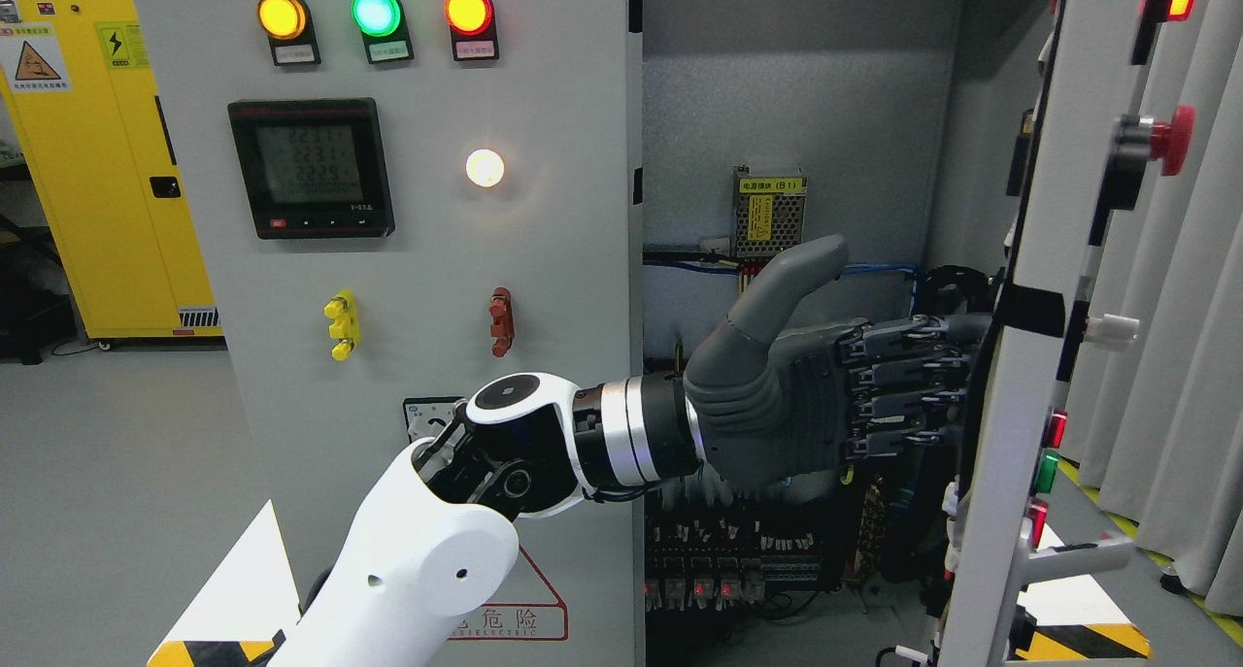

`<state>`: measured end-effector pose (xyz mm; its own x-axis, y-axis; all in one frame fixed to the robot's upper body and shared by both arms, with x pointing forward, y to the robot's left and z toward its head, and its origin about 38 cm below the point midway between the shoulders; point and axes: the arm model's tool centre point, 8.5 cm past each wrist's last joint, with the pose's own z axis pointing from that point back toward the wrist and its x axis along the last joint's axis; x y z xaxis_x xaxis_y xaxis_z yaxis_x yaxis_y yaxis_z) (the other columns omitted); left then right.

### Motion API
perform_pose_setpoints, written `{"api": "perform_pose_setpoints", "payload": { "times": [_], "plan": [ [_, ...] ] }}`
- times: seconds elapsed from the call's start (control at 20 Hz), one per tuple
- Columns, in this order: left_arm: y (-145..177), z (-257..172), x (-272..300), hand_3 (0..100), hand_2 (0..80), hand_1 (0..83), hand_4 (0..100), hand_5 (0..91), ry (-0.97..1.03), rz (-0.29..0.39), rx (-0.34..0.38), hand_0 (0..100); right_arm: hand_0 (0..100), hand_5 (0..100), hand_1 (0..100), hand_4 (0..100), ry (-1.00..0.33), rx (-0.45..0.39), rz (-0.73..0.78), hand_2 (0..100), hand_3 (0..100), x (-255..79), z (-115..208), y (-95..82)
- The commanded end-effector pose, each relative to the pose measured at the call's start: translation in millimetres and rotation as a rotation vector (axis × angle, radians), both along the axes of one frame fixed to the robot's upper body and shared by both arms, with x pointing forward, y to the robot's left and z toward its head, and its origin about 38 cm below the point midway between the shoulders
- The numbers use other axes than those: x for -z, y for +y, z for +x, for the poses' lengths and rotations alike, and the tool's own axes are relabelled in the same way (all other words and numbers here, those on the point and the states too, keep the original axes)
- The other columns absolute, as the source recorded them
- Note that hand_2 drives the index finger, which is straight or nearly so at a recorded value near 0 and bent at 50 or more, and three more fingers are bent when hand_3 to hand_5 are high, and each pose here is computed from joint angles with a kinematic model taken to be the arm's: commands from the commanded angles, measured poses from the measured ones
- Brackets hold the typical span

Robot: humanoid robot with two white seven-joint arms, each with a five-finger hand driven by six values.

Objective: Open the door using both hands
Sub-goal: 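Push the button door outward with the left hand, swinging it open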

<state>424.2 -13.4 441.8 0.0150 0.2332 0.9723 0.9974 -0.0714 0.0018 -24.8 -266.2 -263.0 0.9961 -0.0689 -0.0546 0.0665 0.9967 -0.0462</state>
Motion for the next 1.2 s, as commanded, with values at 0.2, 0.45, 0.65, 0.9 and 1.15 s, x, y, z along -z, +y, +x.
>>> {"api": "perform_pose_setpoints", "payload": {
  "times": [0.2,0.45,0.65,0.9,1.15],
  "plan": [
    [-47,-29,-1,0,0.0,0.0,0,0.0,-0.031,-0.006,0.056,0,22,0,0,0,-0.001,-0.002,-0.024,0,0,-1,0,-15.8],
    [-63,-42,-1,0,0.0,0.0,0,0.0,-0.047,-0.018,0.064,0,22,0,0,0,-0.002,0.000,-0.024,0,0,-1,0,-15.8],
    [-76,-47,-4,0,0.0,0.0,0,0.0,-0.069,-0.017,0.035,0,22,0,0,0,-0.001,-0.002,-0.024,0,0,-1,0,-15.8],
    [-80,-50,-7,0,0.0,0.0,0,0.0,-0.078,-0.015,0.035,0,22,0,0,0,-0.001,-0.002,-0.024,0,0,-1,0,-15.8],
    [-89,-53,-17,0,0.0,0.0,0,0.0,-0.093,-0.020,-0.003,0,22,0,0,0,-0.001,-0.002,-0.024,0,0,-1,0,-15.8]
  ]
}}
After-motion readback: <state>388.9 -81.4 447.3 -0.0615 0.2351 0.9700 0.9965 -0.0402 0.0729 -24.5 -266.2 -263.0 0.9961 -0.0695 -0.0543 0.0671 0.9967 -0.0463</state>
